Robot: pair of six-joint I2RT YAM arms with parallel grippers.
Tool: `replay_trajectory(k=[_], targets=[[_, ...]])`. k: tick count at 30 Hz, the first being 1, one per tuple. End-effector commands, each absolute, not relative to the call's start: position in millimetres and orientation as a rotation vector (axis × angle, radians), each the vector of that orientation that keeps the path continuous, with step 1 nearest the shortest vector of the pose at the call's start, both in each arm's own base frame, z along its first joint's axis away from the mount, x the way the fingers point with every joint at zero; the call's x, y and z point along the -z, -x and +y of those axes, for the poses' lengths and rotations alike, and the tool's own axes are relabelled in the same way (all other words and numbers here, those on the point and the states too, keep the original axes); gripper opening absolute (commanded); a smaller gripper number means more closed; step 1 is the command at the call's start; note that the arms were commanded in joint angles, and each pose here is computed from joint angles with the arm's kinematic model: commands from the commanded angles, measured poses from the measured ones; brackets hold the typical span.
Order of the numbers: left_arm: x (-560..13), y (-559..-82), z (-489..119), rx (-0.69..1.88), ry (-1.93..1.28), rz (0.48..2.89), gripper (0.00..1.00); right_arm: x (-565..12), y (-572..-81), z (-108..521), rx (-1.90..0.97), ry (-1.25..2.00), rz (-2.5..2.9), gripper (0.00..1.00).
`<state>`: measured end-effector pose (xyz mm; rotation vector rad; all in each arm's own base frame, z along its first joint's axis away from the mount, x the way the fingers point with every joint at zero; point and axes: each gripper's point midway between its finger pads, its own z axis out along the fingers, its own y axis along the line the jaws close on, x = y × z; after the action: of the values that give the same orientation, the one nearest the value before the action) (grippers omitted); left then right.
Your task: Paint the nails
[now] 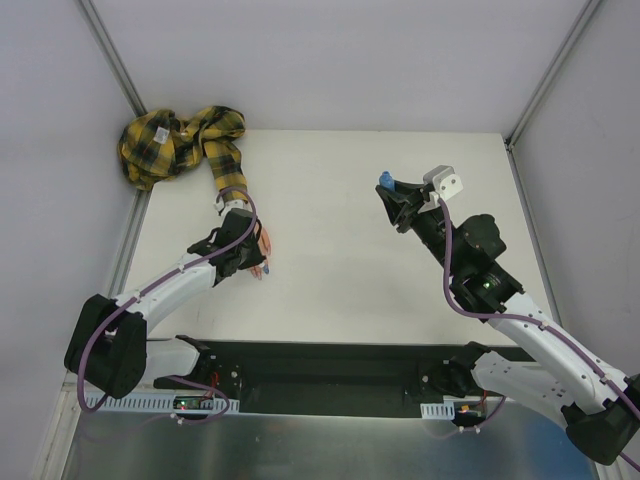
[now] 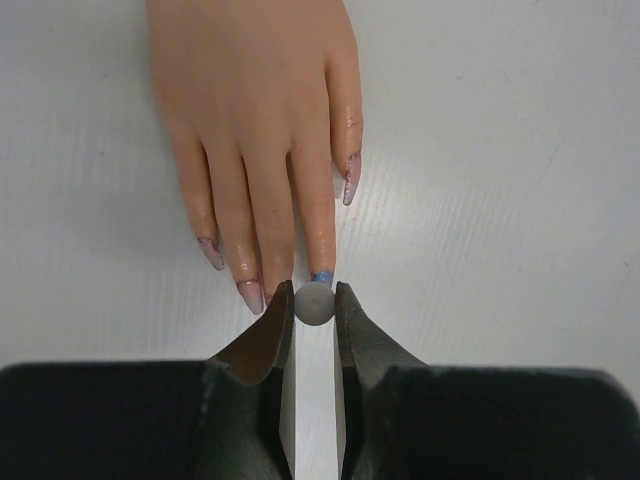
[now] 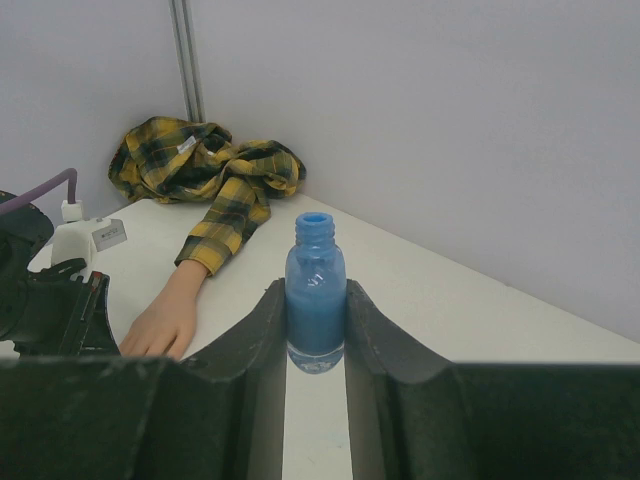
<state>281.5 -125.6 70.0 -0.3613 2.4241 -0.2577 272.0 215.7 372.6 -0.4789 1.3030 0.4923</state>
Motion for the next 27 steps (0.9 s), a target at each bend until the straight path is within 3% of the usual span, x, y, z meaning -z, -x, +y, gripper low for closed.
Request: replay_trajectory(k=[1,27], targets=[[-73.1,-277.7,-123.0,0.268,0.358,2.424,0.0,-400.8,-268.0,215.4,-0.53,0.444,1.213,0.0],[-87.0,-302.5,-134.9,0.305,0.377,2.375,0.0,-399.5,-269.3,217.0,-0.534,0.447,1.219,0.0]])
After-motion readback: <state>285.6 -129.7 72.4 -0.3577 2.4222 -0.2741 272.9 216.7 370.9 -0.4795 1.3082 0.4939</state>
